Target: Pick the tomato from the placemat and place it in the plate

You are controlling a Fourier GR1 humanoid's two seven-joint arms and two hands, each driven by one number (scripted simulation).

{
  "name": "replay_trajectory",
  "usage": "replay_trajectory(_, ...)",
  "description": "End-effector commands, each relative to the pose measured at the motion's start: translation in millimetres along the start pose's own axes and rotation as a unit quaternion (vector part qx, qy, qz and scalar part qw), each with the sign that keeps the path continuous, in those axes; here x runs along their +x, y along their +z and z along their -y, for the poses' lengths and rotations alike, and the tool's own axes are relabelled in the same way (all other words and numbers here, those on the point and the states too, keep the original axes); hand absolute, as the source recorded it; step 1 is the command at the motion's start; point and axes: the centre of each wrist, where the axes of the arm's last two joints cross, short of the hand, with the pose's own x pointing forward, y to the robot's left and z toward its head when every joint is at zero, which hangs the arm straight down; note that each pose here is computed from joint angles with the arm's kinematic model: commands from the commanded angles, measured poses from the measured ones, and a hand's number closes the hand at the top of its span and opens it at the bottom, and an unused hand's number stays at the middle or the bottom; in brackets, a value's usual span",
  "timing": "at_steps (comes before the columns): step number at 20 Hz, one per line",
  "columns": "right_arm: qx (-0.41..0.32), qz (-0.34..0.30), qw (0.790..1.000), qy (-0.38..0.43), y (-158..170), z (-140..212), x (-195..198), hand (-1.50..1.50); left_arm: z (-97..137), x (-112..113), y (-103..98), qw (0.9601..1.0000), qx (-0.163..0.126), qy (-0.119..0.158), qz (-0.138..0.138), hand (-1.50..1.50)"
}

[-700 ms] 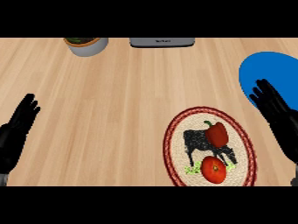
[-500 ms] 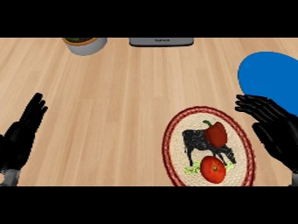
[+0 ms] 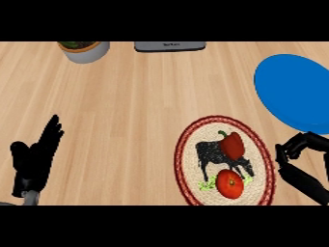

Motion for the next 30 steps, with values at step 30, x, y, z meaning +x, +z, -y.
replay_trajectory(30,0.302,-0.124,0.913,0.245,27.7,-47.6,13.5,-1.50,36.3,3.6,-7.3,0.9999,-0.010,0.002,-0.005,0.00)
